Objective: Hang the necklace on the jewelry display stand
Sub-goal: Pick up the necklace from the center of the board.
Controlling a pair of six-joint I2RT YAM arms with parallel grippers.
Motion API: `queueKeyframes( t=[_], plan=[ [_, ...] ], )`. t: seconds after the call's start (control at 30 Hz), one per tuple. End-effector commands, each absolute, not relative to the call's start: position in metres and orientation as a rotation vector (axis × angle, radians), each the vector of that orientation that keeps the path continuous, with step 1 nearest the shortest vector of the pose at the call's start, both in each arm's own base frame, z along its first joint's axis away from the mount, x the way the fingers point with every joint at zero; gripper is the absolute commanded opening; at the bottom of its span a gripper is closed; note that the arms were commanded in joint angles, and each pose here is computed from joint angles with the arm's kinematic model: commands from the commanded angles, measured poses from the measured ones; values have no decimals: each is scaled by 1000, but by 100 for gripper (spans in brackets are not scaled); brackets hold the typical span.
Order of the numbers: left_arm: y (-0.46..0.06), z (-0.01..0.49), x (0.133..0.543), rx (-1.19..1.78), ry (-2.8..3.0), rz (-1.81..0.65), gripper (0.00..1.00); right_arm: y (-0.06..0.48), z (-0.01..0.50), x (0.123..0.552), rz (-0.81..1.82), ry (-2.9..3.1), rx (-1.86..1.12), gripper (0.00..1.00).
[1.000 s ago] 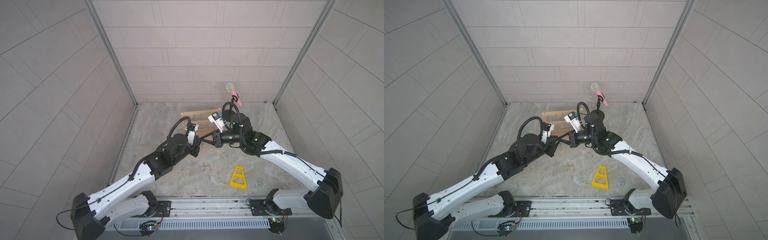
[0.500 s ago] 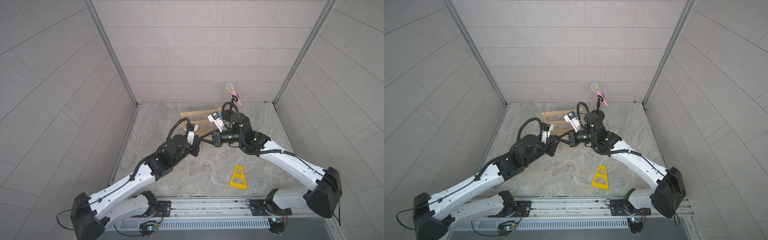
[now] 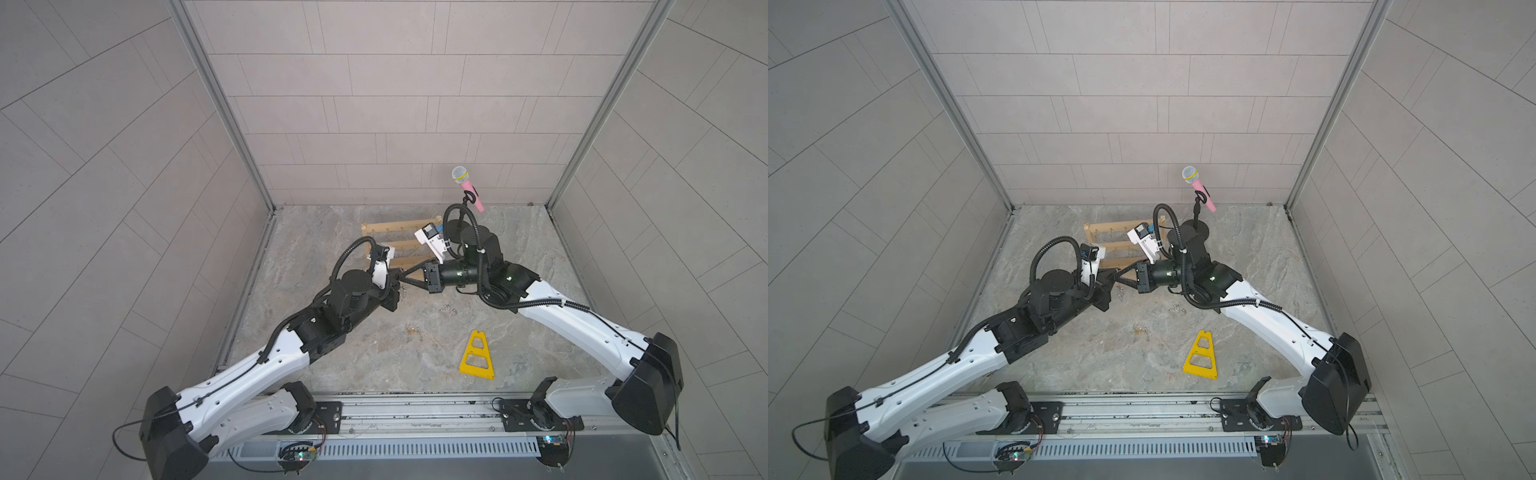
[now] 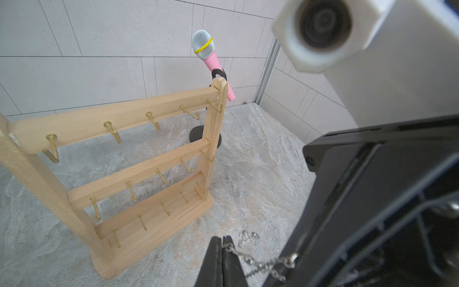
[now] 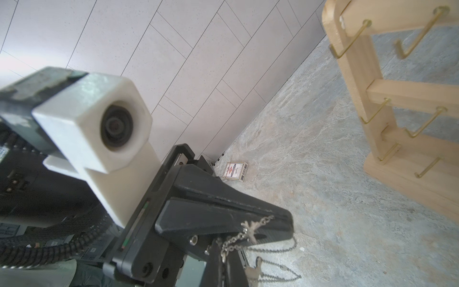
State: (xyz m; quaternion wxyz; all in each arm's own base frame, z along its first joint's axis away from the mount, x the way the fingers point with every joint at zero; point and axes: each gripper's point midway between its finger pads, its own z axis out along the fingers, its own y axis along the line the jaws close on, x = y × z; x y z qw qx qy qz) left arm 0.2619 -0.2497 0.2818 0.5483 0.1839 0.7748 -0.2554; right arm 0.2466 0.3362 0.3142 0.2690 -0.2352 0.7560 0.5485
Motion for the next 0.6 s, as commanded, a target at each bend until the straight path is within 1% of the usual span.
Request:
queueKeyframes(
  t=[0.0,0.07,0.2,0.4,0.47,0.57],
  plan=[
    [-247,291,261,418,1791,-611,2,339,314,245,1514,2026,-639,0],
    [-246,293,261,407,1784,-612,1,339,315,246,1540,2017,-624,1],
    [-241,295,261,386,1775,-606,0,336,315,250,1570,2004,-591,9],
    [-238,297,262,366,1771,-605,0,335,315,250,1600,1993,-581,15],
    [-238,297,262,364,1771,-608,0,335,315,250,1609,1990,-580,16],
    [-238,298,261,362,1768,-611,0,335,314,249,1613,1993,-578,11]
  ],
)
